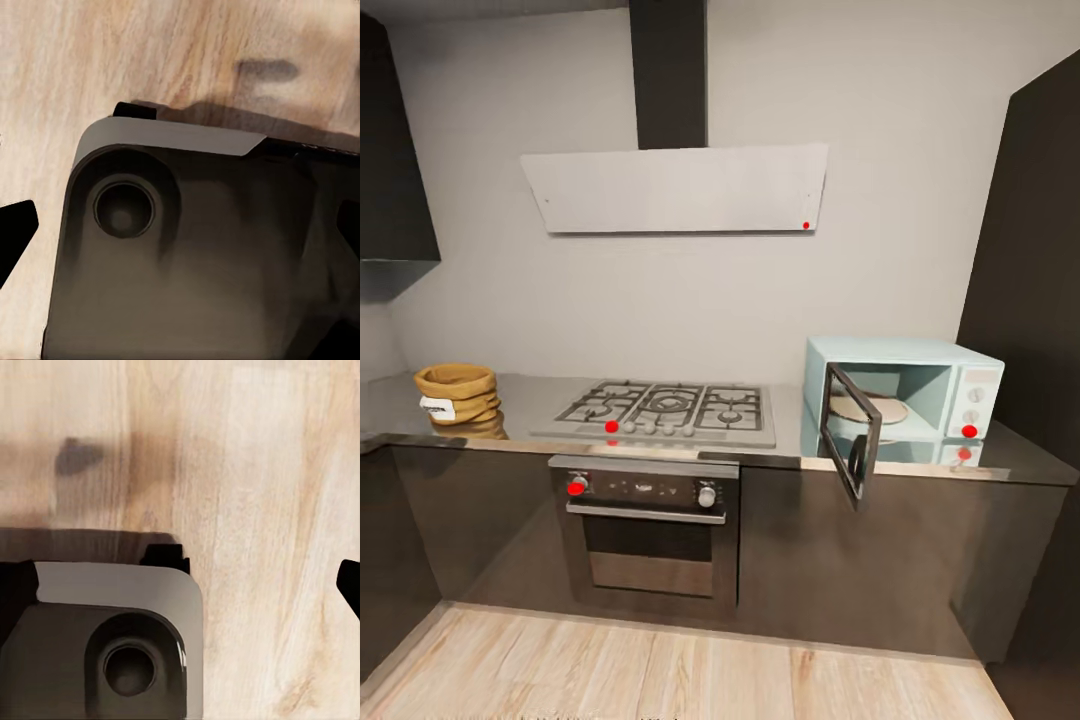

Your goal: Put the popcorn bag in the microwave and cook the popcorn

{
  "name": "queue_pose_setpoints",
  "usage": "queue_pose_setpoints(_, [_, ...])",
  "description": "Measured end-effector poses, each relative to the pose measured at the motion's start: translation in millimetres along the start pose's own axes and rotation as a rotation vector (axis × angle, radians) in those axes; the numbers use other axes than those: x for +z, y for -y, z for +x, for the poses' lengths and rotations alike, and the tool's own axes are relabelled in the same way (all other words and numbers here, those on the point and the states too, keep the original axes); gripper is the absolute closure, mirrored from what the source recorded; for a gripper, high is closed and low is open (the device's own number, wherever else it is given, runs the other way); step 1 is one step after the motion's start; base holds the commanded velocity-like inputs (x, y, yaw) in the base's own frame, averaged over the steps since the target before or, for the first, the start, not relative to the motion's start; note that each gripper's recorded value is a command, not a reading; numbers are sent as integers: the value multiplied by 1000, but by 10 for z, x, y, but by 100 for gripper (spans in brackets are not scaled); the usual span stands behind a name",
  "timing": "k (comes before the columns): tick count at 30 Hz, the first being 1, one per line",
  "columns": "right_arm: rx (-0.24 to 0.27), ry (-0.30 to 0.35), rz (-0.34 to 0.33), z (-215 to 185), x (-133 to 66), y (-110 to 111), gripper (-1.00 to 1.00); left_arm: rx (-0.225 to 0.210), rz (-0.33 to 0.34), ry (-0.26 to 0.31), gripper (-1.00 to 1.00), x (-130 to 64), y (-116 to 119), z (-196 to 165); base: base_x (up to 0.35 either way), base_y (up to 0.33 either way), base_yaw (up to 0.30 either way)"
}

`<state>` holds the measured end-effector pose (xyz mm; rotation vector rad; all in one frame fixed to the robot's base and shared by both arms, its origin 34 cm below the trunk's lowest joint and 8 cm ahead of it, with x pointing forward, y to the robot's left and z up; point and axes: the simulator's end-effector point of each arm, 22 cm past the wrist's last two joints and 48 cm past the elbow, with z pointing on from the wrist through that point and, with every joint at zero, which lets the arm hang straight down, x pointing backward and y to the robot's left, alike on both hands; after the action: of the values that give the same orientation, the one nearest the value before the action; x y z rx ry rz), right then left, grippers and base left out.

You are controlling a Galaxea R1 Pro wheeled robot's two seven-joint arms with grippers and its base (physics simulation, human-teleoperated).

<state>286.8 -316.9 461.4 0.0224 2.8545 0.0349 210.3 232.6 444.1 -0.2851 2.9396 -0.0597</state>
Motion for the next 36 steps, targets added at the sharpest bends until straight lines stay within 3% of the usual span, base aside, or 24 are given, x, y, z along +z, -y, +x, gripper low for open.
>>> queue_pose_setpoints(5, [-68,-10,64,22,21,-59,-100,0,0,0,-100,0,0,0,0,0,300])
queue_pose_setpoints(12, [-84,-10,61,22,26,-105,-100,0,0,0,-100,0,0,0,0,0,300])
queue_pose_setpoints(16, [-82,-7,15,19,29,-203,-100,0,0,0,-100,0,0,2,0,0,300])
queue_pose_setpoints(19, [-82,-10,-79,36,21,-394,-100,0,0,0,-100,0,2,-1,0,0,300])
queue_pose_setpoints(23, [-83,-12,-145,44,2,-521,-100,0,1,0,-100,0,5,3,0,0,300])
queue_pose_setpoints(36, [-94,-8,-150,39,3,-546,-100,0,1,0,-100,0,1,2,0,0,300])
